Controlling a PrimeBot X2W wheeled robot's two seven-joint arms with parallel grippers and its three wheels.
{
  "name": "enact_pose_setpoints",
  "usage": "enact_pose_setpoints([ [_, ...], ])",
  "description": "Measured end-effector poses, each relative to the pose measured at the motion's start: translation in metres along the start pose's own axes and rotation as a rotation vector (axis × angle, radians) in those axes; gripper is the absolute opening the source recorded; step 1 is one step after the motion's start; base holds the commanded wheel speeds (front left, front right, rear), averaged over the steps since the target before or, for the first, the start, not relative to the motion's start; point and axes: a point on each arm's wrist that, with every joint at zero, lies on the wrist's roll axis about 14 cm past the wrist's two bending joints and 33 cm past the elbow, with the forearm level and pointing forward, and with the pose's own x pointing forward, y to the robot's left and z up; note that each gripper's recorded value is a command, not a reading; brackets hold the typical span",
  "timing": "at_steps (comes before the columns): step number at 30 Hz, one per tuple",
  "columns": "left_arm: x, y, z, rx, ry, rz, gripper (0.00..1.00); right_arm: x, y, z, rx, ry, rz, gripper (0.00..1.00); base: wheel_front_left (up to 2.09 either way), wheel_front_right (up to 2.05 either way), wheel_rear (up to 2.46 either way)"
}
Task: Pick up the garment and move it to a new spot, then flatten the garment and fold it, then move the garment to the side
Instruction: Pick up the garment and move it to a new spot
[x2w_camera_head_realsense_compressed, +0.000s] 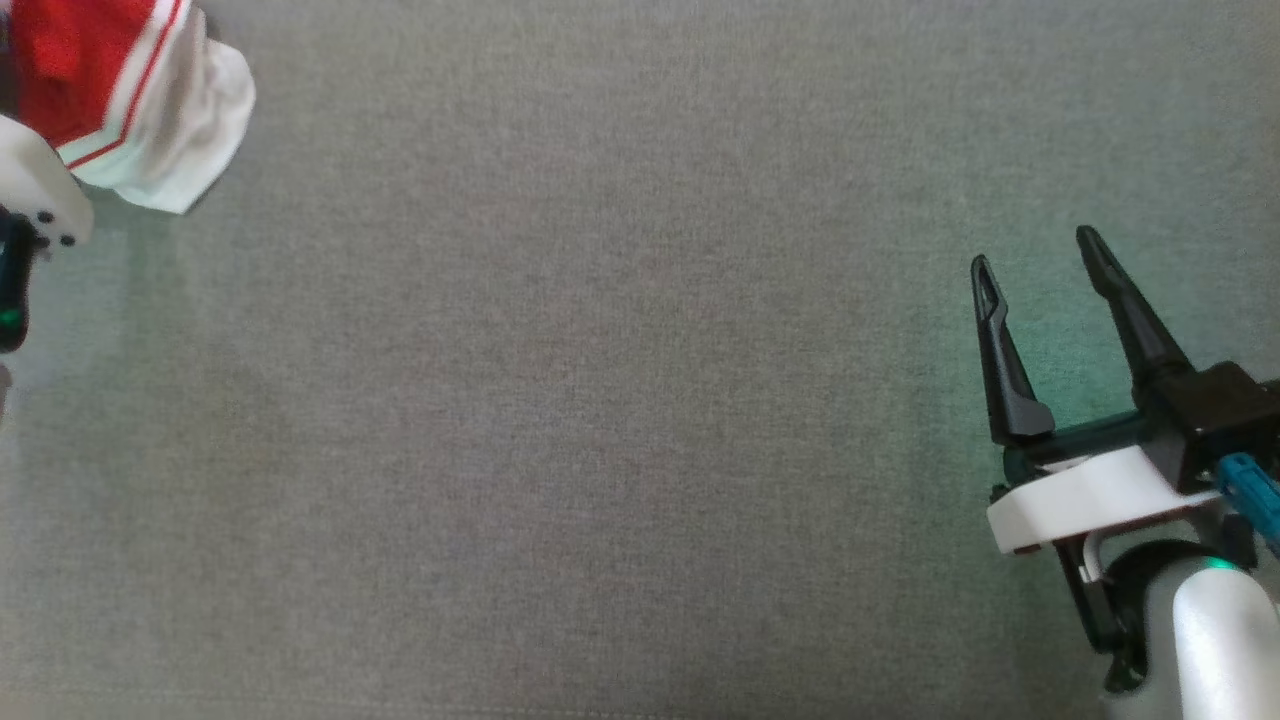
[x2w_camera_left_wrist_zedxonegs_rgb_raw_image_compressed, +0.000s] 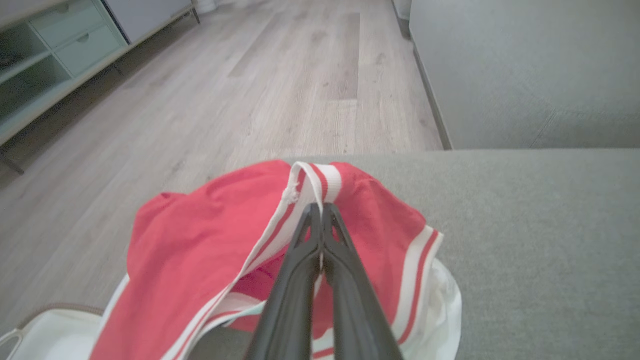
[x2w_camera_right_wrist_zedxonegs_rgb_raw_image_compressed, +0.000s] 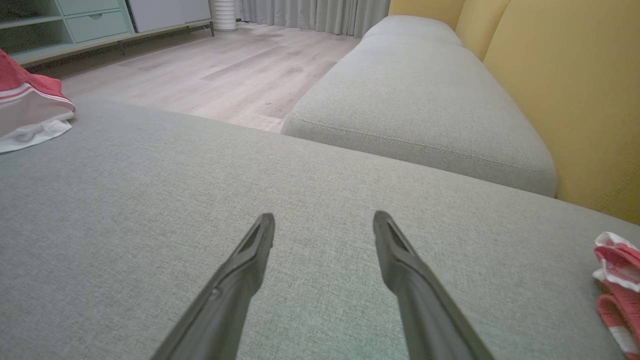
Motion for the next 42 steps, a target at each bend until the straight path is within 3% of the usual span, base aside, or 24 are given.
enact_pose_setpoints([
  [5,-0.02,-0.002,0.049,0.044,-0.16,-0.023,0.0,-0.01,0.002,0.015,0.01,-0.042,0.001,1.0,0.0,0.0,0.0],
  [10,-0.06,-0.027,0.122,0.134,-0.369,-0.102,0.0,-0.032,-0.001,0.037,0.031,-0.113,-0.015,1.0,0.0,0.0,0.0],
  [18,-0.153,-0.101,0.229,0.263,-0.693,-0.29,0.0,-0.078,-0.012,0.052,0.067,-0.188,-0.075,1.0,0.0,0.0,0.0],
  [24,-0.236,-0.179,0.292,0.23,-0.913,-0.508,0.0,-0.106,-0.03,0.064,0.085,-0.257,-0.143,1.0,0.0,0.0,0.0],
  [29,-0.273,-0.241,0.301,0.166,-0.982,-0.708,0.0,-0.113,-0.046,0.059,0.101,-0.261,-0.195,1.0,0.0,0.0,0.0],
  [34,-0.284,-0.279,0.294,0.078,-0.964,-0.843,0.0,-0.108,-0.055,0.047,0.115,-0.233,-0.22,1.0,0.0,0.0,0.0],
  [38,-0.27,-0.291,0.279,0.035,-0.896,-0.867,0.0,-0.104,-0.058,0.04,0.124,-0.216,-0.226,1.0,0.0,0.0,0.0],
  [42,-0.211,-0.277,0.244,0.036,-0.762,-0.766,0.0,-0.094,-0.06,0.042,0.136,-0.228,-0.222,1.0,0.0,0.0,0.0],
])
